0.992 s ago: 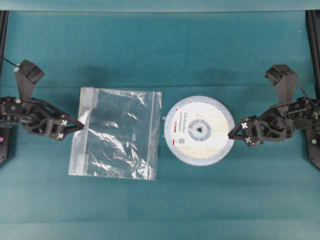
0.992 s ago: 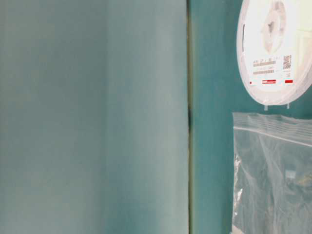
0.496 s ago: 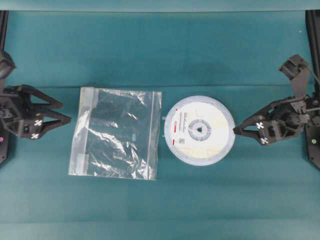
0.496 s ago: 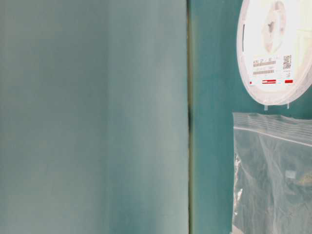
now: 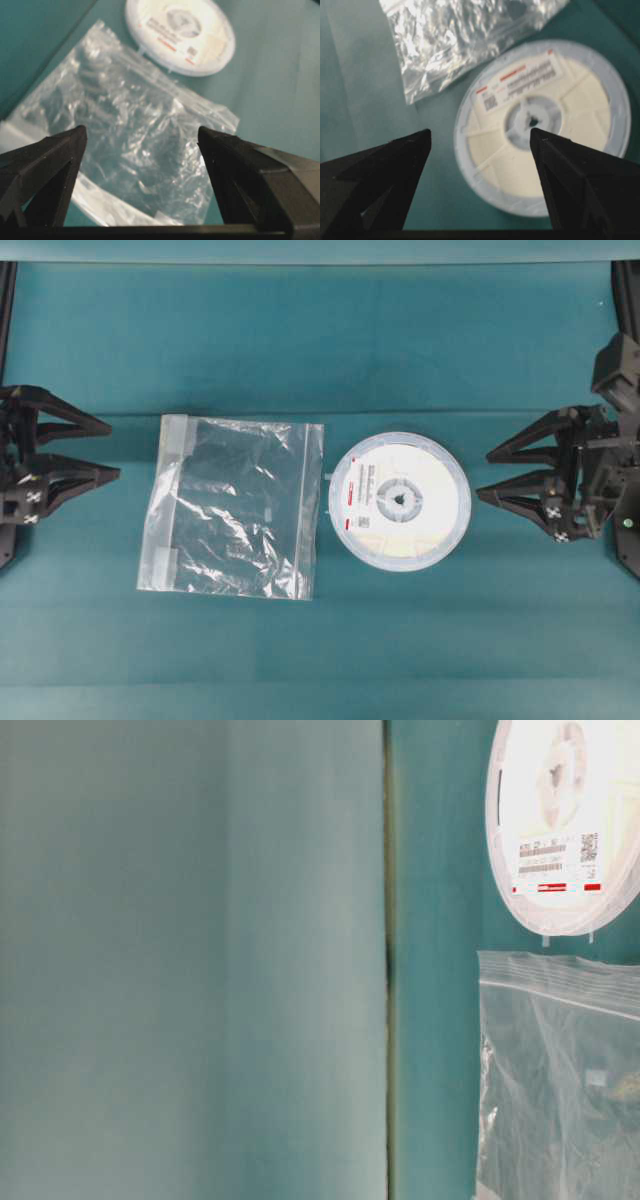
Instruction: Take out the reel from the clear zip bag.
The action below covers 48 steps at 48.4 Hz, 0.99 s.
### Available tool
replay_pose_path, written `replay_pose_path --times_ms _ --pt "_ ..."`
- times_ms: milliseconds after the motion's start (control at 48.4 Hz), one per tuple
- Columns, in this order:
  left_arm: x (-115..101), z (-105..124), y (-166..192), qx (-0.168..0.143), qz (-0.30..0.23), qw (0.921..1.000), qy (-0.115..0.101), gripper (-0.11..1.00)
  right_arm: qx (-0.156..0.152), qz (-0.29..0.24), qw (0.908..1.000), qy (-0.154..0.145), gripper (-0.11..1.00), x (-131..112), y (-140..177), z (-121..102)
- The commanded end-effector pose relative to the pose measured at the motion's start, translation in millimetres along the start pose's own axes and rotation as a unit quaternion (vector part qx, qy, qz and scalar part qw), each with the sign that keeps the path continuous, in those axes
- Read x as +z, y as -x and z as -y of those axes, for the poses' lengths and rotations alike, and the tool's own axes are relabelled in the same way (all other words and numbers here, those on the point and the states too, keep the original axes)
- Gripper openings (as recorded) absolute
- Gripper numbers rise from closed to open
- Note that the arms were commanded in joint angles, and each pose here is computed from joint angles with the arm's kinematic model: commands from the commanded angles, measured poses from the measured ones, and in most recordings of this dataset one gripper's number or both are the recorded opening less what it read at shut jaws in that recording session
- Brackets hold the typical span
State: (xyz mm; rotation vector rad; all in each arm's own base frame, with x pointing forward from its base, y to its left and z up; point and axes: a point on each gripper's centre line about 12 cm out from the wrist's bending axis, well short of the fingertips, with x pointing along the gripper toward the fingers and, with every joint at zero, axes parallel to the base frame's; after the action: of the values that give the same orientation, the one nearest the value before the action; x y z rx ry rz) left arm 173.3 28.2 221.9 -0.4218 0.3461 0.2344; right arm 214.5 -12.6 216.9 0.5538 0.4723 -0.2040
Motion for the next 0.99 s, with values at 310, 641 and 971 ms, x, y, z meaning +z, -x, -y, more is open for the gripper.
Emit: replay_pose_path --times_ms 310,641,971 --pt "18.1 22.9 8.2 -0.048 0.027 0.9928 -0.107 0.95 0.035 0.069 0.9858 0.149 0.91 23.7 8.6 -16.6" --pt "25.4 25.8 12.8 -0.052 0.042 0.9917 -0.11 0.92 0.04 0.089 0.9778 0.185 0.91 32.4 13.3 -22.3" --pt "34.8 29.7 17.9 -0.056 0.061 0.9877 -0.133 0.92 0.047 0.11 0.9742 0.191 0.9 37.4 23.9 -25.0"
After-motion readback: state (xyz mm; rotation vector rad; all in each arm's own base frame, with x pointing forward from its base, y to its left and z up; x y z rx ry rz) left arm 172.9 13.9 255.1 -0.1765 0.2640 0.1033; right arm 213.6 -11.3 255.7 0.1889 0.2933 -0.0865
